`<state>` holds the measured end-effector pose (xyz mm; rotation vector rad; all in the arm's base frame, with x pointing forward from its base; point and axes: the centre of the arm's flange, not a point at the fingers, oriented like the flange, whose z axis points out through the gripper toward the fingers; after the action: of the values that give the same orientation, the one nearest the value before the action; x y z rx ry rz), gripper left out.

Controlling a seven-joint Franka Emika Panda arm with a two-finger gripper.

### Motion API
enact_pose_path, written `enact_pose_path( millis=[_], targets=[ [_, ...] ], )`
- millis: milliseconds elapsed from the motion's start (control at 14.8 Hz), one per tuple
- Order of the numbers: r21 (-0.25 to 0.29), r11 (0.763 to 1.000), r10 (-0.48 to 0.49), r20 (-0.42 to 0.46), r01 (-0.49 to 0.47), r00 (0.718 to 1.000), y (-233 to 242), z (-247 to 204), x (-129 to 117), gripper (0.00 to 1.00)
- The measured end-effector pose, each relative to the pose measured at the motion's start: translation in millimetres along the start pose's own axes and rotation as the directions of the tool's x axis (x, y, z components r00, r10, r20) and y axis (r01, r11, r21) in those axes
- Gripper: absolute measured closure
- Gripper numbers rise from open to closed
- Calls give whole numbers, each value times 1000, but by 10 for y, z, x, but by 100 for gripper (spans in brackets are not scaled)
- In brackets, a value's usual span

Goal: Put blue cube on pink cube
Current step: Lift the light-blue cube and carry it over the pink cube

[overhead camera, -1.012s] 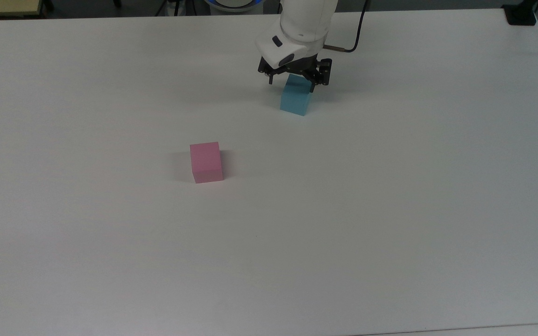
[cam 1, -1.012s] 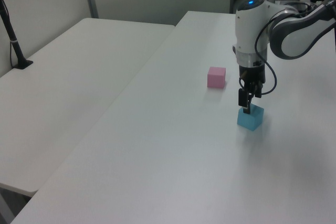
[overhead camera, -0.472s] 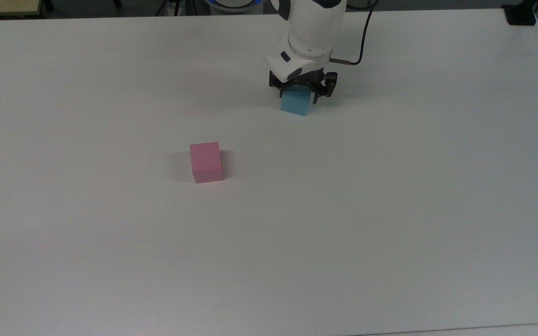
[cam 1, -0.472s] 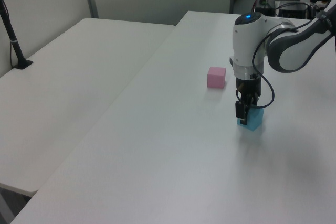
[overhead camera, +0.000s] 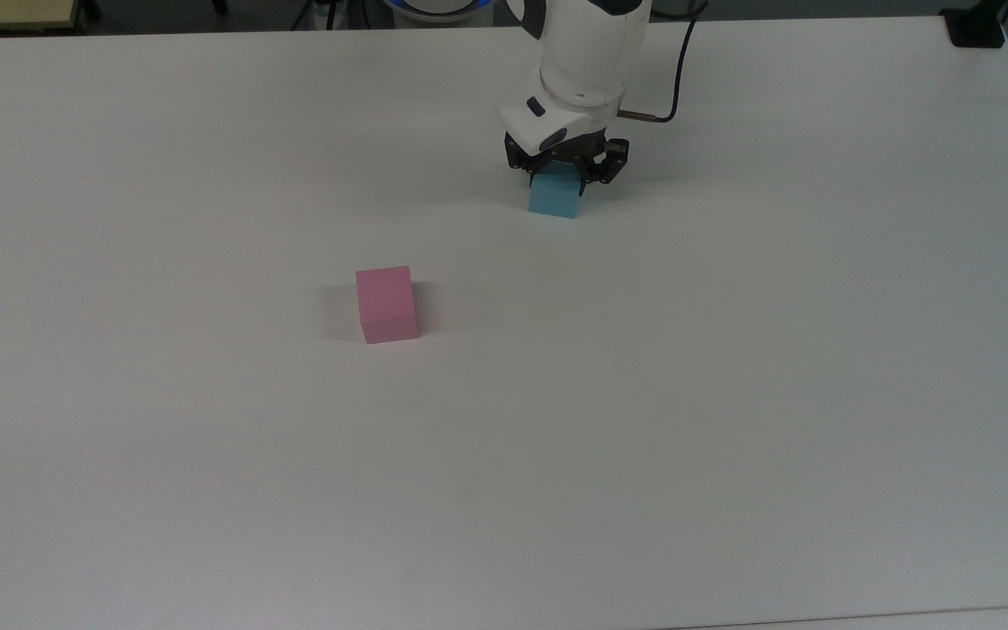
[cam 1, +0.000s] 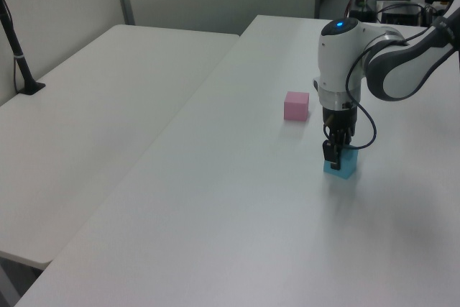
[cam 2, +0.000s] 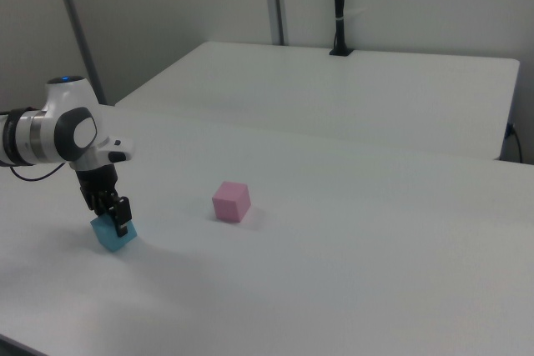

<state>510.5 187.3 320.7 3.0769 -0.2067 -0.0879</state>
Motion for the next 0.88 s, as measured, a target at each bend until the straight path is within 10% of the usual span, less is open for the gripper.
enact_pose_path(
  millis=[877],
  targets=[
    [47, 991, -125, 45, 123, 991, 1109, -1670, 709, 42]
  ],
)
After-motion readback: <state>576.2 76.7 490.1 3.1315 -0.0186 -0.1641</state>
